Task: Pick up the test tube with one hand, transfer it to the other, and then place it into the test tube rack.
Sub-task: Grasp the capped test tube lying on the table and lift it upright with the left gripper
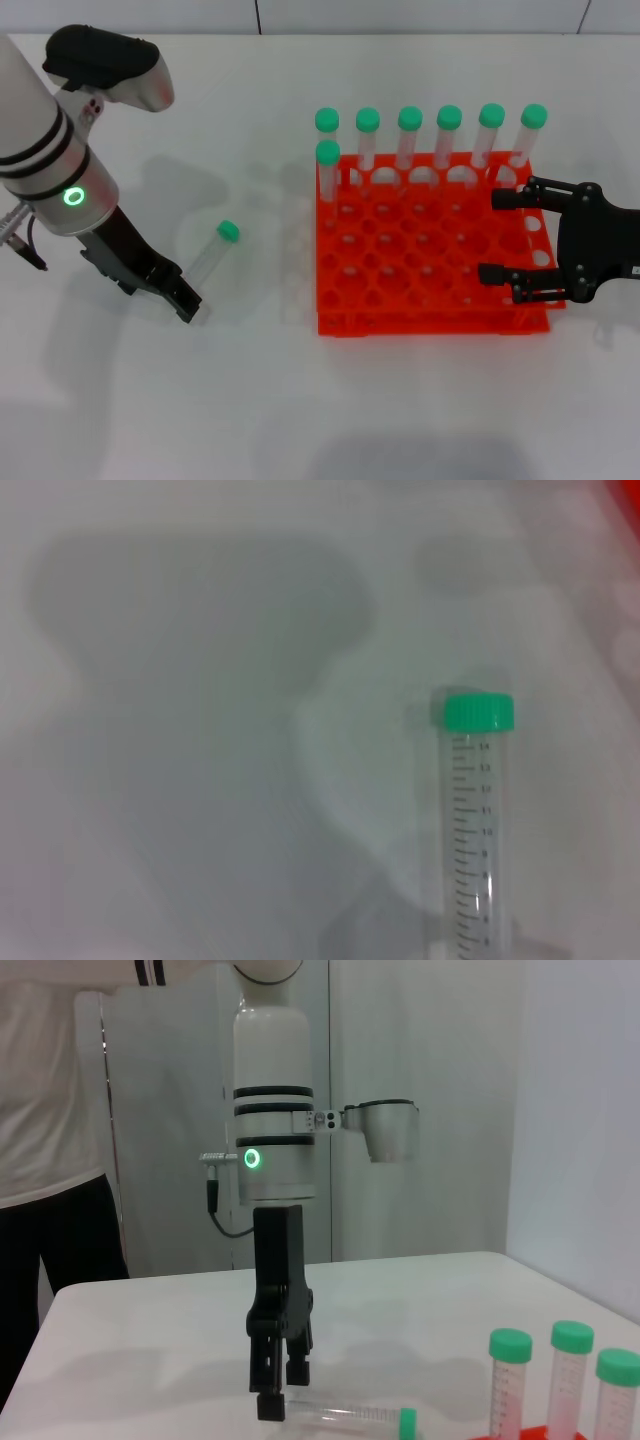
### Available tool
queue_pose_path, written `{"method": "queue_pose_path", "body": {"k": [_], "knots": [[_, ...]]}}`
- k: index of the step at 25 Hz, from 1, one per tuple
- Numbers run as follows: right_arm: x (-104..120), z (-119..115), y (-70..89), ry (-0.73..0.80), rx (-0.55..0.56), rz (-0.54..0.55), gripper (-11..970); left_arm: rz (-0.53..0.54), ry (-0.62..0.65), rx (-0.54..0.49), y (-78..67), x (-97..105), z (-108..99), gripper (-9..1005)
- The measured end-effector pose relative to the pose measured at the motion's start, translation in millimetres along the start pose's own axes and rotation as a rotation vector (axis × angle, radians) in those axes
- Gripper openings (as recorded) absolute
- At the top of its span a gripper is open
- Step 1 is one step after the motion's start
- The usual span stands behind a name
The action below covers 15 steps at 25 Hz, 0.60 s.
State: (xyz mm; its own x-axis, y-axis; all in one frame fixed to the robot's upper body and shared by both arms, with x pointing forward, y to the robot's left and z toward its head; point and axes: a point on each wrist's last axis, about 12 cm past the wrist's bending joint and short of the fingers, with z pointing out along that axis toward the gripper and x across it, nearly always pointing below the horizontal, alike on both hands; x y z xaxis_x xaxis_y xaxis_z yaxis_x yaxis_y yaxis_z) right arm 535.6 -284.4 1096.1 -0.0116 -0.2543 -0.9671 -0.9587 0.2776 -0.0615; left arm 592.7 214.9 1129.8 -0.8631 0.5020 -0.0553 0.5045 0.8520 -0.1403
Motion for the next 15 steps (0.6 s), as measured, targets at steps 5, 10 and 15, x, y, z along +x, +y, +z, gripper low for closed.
{"method": "queue_pose_path", "body": {"k": [5, 10, 15], "knots": [[0.3, 0.7, 0.7, 0.000, -0.002, 0.001, 868, 0.000, -0.019, 0.001, -0.4, -2.5, 0.6, 872], [0.3, 0.6, 0.6, -0.001, -0.001, 0.001, 868, -0.002, -0.022, -0.001, -2.1, -4.9, -0.1, 867], [0.3, 0.4, 0.5, -0.001, -0.001, 0.001, 868, -0.008, -0.021, -0.007, -3.4, -6.4, 1.0, 557]]}}
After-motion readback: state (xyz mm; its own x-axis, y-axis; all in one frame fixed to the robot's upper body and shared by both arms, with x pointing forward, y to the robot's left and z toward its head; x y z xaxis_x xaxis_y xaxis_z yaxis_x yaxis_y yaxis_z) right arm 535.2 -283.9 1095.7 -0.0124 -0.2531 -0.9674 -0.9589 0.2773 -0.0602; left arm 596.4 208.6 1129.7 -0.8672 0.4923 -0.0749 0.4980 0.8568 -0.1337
